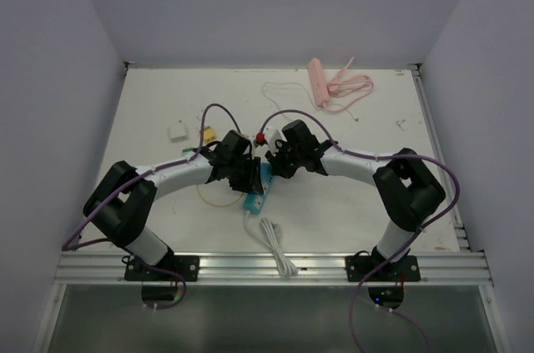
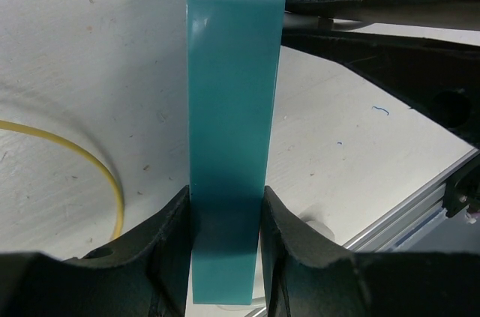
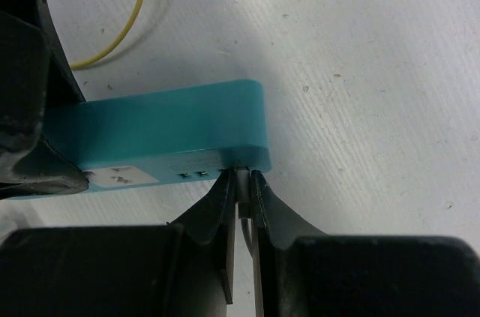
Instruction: Pull the plug off the socket
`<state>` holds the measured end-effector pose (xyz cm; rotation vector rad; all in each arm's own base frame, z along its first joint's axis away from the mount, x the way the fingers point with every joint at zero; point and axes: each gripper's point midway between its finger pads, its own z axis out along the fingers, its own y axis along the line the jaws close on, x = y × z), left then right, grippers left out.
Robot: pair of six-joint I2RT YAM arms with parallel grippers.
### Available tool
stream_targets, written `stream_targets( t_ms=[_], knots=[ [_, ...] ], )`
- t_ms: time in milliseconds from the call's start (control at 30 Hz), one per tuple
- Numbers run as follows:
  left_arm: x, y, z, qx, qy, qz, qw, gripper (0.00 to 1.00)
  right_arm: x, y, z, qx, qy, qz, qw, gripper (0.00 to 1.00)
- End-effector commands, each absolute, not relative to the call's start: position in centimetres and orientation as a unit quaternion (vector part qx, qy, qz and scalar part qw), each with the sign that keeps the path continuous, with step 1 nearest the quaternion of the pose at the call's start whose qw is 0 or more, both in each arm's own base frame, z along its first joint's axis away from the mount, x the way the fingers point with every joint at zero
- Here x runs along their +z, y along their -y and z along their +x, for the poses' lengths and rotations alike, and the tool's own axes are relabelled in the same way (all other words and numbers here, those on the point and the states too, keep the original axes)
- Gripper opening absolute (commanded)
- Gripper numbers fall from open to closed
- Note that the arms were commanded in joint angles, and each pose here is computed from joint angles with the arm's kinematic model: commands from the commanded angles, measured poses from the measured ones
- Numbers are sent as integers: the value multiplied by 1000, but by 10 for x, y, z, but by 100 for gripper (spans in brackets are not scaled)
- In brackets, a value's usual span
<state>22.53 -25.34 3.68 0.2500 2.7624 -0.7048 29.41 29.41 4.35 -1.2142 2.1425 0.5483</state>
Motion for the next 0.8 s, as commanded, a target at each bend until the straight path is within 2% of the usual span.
stream_targets(
  t_ms=[0, 233, 767],
  knots=[
    [2, 190, 213, -95, -990, 36, 99, 0, 60, -281, 293, 188, -813, -457, 308, 0],
    [-1, 164, 214, -23, -994, 12, 103, 0, 72, -277, 291, 182, -820, -447, 306, 0],
    [-4, 148, 224, -1, -993, -39, 111, 0, 79, -260, 284, 177, -836, -421, 304, 0]
  ],
)
